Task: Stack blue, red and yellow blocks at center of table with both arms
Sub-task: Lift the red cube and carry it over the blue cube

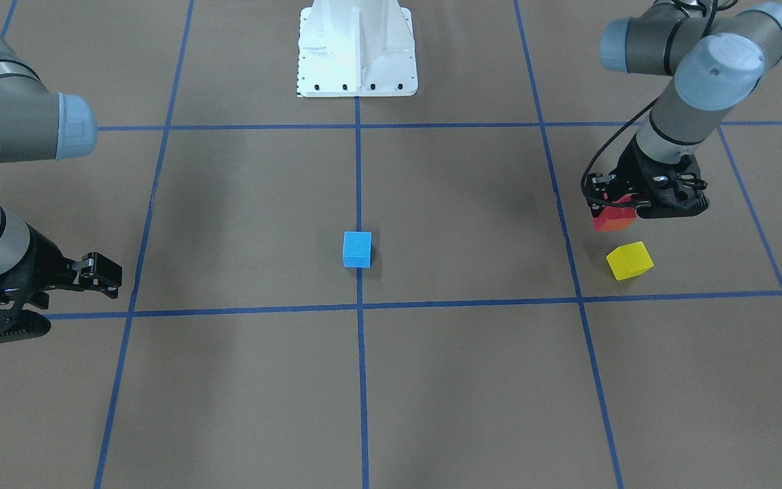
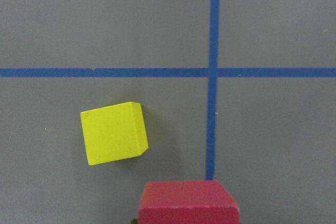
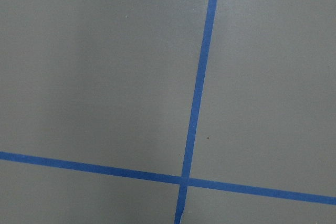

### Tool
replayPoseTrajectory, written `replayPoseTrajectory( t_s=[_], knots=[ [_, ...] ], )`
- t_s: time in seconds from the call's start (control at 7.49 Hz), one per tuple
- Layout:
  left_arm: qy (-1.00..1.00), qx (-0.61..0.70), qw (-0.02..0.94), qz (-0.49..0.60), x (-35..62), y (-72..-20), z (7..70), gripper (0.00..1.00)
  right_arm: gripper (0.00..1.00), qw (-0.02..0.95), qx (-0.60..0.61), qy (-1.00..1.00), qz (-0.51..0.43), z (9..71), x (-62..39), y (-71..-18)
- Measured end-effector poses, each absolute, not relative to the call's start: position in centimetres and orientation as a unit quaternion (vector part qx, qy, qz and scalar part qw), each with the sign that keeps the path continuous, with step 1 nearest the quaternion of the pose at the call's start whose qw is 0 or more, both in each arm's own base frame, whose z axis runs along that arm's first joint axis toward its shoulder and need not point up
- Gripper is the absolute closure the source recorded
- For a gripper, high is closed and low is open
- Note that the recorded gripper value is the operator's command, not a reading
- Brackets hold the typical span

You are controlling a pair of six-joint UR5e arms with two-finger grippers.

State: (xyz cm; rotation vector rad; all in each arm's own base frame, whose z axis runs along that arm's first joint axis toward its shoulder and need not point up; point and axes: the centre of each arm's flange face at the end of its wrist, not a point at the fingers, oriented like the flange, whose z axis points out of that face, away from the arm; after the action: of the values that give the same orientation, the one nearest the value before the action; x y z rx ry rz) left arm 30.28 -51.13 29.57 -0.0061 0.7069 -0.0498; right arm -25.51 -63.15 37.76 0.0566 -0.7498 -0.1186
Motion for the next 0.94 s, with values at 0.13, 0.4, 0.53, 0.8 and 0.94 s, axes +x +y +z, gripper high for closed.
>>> replayPoseTrajectory(
  t_s=[0.13, 0.4, 0.53, 0.8, 0.94],
  knots=[
    [0.344, -0.016, 0.938, -0.029, 31.9, -52.0, 25.3, 1.00, 0.01, 0.930, 0.031, -0.362, -0.060, 38.7, -24.0, -63.5],
    [0.357, -0.042, 0.932, -0.037, 39.5, -53.9, 18.9, 1.00, 0.01, 0.934, 0.035, -0.351, -0.064, 42.0, -19.5, -63.9],
    [0.370, -0.046, 0.927, -0.033, 44.5, -54.8, 16.1, 1.00, 0.01, 0.937, 0.032, -0.344, -0.058, 44.5, -16.9, -63.6],
    [0.391, -0.049, 0.919, -0.025, 52.5, -55.5, 12.2, 1.00, 0.01, 0.941, 0.024, -0.334, -0.040, 49.1, -11.0, -63.1],
    [0.394, -0.048, 0.918, -0.016, 54.8, -54.9, 11.5, 1.00, 0.01, 0.940, 0.017, -0.339, -0.039, 51.5, -8.0, -63.2]
  ],
)
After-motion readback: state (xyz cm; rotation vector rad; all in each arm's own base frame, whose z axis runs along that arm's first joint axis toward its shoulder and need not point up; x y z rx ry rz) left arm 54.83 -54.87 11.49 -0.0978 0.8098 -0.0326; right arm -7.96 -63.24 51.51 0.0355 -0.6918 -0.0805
